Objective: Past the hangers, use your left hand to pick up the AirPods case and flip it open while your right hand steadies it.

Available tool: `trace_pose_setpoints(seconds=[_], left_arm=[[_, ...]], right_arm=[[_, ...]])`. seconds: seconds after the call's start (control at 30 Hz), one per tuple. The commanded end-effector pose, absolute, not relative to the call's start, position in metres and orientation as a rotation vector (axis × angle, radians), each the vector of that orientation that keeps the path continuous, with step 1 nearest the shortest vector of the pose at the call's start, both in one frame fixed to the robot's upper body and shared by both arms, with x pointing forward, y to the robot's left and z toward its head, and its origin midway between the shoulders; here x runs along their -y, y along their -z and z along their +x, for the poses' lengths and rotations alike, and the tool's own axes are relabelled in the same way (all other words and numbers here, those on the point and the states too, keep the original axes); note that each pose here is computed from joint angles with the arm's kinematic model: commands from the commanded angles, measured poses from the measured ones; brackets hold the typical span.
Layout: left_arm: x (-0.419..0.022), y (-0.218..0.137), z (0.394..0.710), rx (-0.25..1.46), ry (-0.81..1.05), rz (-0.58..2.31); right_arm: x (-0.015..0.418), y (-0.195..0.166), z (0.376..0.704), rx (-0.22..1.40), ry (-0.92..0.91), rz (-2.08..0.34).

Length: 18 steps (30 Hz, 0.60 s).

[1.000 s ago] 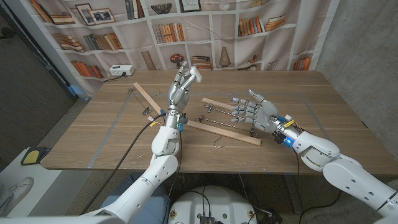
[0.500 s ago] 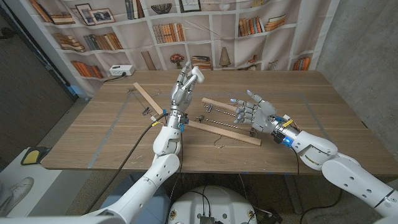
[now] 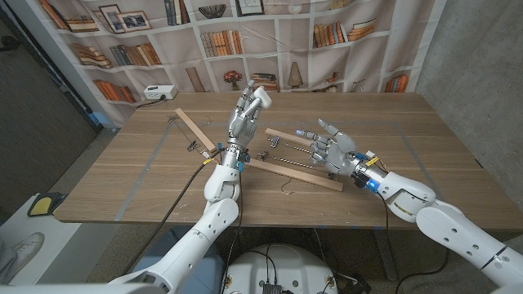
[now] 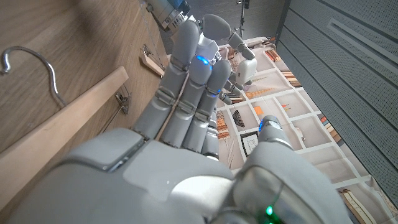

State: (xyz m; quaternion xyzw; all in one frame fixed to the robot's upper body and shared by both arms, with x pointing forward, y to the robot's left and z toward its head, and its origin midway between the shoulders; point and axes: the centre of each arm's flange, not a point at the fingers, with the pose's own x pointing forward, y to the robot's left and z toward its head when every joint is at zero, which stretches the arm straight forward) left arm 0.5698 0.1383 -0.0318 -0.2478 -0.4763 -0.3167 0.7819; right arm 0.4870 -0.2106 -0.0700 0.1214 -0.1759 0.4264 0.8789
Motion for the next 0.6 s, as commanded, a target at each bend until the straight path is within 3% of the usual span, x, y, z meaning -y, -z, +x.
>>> trace_pose_setpoints(seconds=[0.03, 0.6], left_arm=[[-0.1325, 0.0360, 0.5810, 1.014, 0.721, -0.575], [-0.1243, 0.0394, 0.5882, 0.974, 0.811, -0.672]], right_arm=[[0.1954, 0.0716, 0.4887, 0.354, -0.918, 0.310], [0.1911, 0.0702, 0.4882, 0.358, -0.930, 0.320]])
